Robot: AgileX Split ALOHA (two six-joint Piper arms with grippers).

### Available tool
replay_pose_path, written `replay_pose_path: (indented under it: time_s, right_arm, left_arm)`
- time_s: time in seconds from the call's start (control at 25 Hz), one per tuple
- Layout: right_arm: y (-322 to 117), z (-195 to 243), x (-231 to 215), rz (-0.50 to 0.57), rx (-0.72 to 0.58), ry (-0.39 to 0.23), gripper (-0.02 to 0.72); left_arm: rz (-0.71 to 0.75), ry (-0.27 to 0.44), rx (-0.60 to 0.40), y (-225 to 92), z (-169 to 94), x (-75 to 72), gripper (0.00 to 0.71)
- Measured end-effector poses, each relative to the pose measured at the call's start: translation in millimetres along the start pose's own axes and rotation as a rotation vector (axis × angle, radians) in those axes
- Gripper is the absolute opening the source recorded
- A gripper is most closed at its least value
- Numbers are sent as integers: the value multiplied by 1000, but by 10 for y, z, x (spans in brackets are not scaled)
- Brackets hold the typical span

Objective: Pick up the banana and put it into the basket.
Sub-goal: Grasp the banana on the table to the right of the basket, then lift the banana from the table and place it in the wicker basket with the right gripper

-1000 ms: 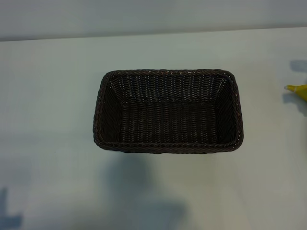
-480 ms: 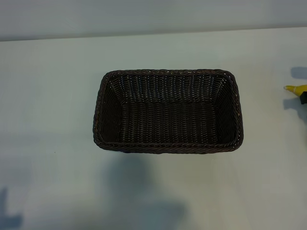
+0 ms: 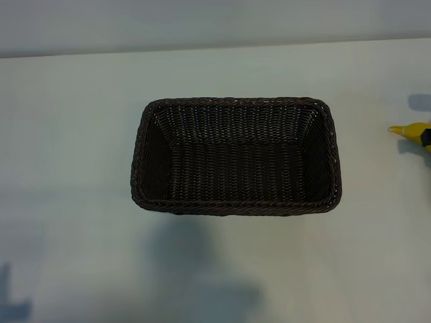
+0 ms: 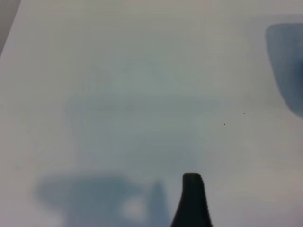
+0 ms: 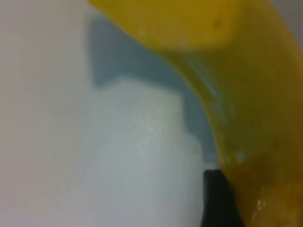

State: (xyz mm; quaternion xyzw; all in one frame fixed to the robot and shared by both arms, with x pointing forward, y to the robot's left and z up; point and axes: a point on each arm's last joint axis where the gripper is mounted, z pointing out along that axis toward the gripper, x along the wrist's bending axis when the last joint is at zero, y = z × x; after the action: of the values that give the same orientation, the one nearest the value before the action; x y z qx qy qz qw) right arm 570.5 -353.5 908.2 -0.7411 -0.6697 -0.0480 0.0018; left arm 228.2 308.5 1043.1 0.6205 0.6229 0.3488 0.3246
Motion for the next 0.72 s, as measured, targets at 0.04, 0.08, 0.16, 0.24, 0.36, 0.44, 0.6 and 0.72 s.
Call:
replay_pose_path:
  time_s: [0.04, 0.08, 0.16, 0.24, 0.36, 0.44, 0.6, 0.72]
  right_arm:
    - [0, 0, 0, 0, 0, 0, 417]
    - [-1, 0, 0, 0, 1, 0, 417]
    - [-7, -7, 2, 0, 6, 1, 417]
    - [-18, -72, 9, -2, 0, 2, 417]
    - [-33, -288, 30, -6, -30, 2, 417]
    - [-36, -473, 49, -10, -35, 6, 417]
    - [-5, -867, 85, -17, -53, 14, 417]
    - [22, -1065, 148, -33, -62, 20, 417]
  left_arm:
    - [0, 0, 0, 0, 0, 0, 589]
    - [0, 0, 0, 0, 0, 0, 589]
    - [0, 0, 0, 0, 0, 0, 589]
    - [0, 0, 0, 0, 0, 0, 589]
    - [0, 0, 0, 0, 0, 0, 589]
    - [0, 0, 0, 0, 0, 0, 589]
    - [4, 0, 0, 0, 0, 0, 589]
    - [4, 0, 0, 0, 0, 0, 589]
